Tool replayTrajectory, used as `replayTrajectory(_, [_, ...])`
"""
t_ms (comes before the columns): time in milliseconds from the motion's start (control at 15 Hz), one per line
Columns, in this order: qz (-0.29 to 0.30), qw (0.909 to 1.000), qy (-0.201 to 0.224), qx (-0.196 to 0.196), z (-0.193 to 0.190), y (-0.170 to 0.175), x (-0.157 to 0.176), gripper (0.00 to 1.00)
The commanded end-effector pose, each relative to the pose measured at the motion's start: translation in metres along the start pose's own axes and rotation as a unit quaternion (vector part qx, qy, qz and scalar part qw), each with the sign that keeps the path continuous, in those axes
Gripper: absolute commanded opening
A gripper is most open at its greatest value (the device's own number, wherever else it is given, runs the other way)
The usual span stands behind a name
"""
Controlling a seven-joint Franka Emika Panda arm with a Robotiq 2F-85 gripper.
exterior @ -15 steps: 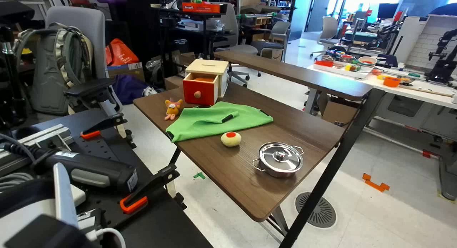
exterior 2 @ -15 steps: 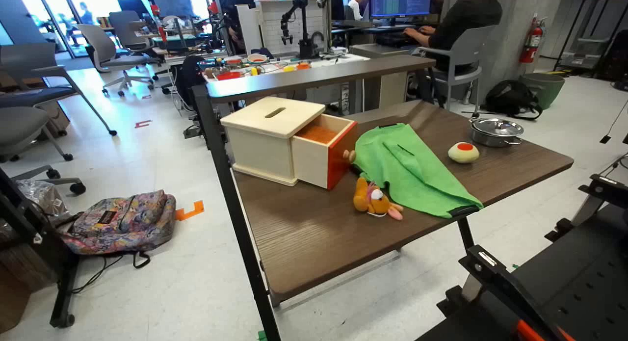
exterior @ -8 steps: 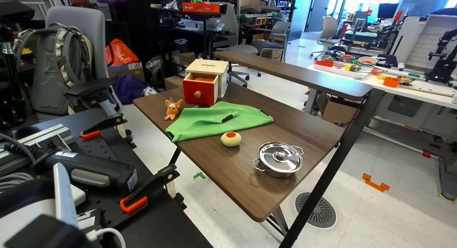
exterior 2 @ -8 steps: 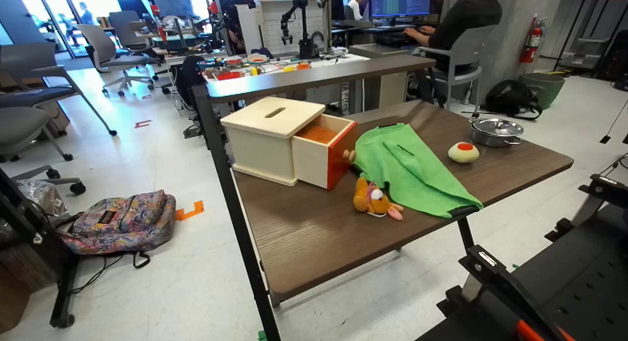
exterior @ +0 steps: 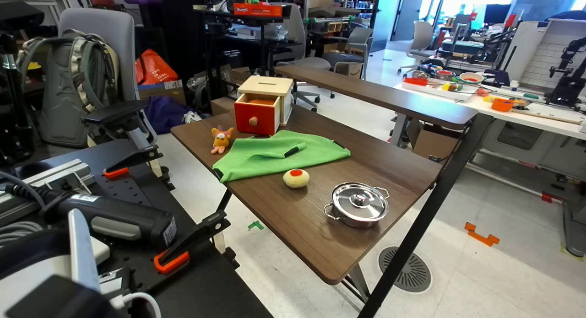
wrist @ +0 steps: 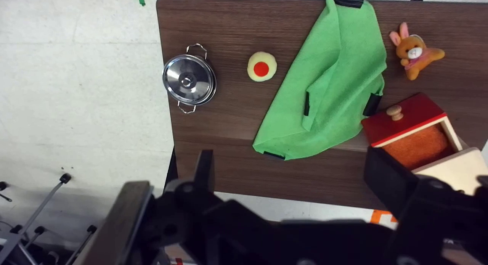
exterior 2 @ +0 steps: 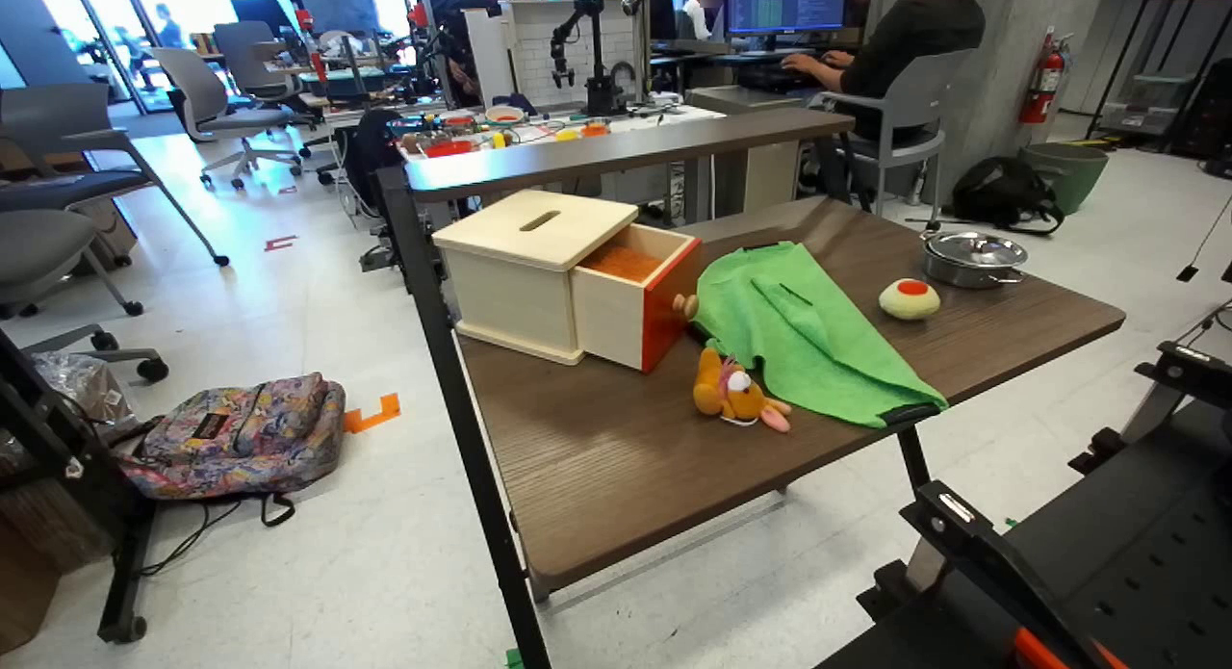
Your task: Move the green towel to the right
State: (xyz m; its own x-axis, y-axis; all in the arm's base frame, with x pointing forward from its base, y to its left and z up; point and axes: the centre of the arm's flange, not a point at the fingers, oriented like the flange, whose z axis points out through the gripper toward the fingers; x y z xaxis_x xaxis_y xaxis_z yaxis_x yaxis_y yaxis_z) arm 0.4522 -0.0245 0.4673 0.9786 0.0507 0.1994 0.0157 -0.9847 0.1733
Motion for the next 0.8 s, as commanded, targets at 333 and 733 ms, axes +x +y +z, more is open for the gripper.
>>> replayTrajectory(333, [-0.096, 0.9927, -0.072, 0.016, 0.115, -0.075, 0.039, 1.0])
replayTrajectory(733, [-0.133, 0.9833, -0.112, 0.055, 0.201, -0.088, 0.055, 1.0])
